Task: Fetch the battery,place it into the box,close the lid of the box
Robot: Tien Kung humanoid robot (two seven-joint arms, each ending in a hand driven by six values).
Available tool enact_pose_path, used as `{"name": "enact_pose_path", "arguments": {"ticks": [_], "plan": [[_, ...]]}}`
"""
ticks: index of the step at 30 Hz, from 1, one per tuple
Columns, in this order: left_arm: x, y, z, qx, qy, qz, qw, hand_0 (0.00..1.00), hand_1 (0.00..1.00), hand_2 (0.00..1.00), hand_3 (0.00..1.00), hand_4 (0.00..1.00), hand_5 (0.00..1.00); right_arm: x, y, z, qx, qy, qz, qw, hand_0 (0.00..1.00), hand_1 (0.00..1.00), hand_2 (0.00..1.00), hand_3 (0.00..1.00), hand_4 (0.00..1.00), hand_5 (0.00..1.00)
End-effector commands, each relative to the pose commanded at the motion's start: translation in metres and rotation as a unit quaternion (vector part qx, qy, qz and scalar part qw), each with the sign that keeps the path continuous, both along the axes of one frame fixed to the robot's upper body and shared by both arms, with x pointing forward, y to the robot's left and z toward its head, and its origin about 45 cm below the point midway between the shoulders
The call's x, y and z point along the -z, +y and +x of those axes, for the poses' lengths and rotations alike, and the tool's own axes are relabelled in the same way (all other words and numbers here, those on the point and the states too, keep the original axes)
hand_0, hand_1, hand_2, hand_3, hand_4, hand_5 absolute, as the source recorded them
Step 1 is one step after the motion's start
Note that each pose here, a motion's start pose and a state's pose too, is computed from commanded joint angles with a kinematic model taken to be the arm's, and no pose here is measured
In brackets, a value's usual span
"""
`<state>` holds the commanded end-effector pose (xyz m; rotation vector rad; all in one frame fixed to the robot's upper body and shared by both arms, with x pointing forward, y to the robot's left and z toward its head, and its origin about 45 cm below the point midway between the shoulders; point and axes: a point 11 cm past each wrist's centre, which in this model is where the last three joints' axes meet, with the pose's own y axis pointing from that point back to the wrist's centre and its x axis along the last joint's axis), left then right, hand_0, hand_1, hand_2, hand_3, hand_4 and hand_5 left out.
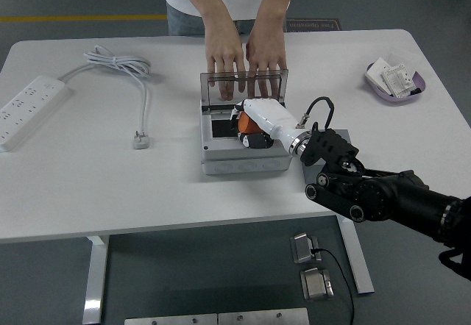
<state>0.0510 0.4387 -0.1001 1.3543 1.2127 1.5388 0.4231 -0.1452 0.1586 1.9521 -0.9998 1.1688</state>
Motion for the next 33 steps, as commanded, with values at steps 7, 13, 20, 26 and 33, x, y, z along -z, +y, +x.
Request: {"name": "enact_pose_path", "arguments": {"ticks": [7, 13, 20, 26, 33], "plan": [[0.0, 0.0, -0.0006, 0.0, 0.001, 0.0, 1.0, 0.664, 0.731, 0.695, 0.622, 0.625, 0.202, 0.0, 0.001, 0.0, 0.001, 0.006, 0.006, 1.0, 0.175, 0.346, 0.298, 0.273, 0.084, 0.002], [0.0, 0.0, -0.0014, 0.001, 0.002, 0.0, 1.0, 0.663, 0.731, 0.695, 0.621, 0.626, 0.203, 0.001, 0.001, 0.001, 0.0, 0.02, 0.015, 1.0, 0.176, 0.347, 0.3, 0.275, 0.084, 0.002], [0.0, 0.0, -0.001, 0.0, 0.001, 0.0, 1.0, 0.663, 0.731, 0.695, 0.621, 0.626, 0.203, -0.003, 0.002, 0.003, -0.006, 0.028, 0.03, 0.999, 0.197, 0.373, 0.343, 0.342, 0.137, 0.002], [0.0, 0.0, -0.0021, -0.001, 0.002, 0.0, 1.0, 0.664, 0.731, 0.694, 0.622, 0.626, 0.204, -0.009, 0.006, 0.004, -0.011, 0.027, 0.043, 0.999, 0.331, 0.479, 0.469, 0.512, 0.416, 0.074], [0.001, -0.001, -0.0032, -0.001, 0.003, 0.0, 1.0, 0.663, 0.731, 0.694, 0.621, 0.625, 0.205, -0.014, 0.008, 0.006, -0.013, 0.025, 0.051, 0.998, 0.379, 0.589, 0.604, 0.646, 0.616, 0.348]]}}
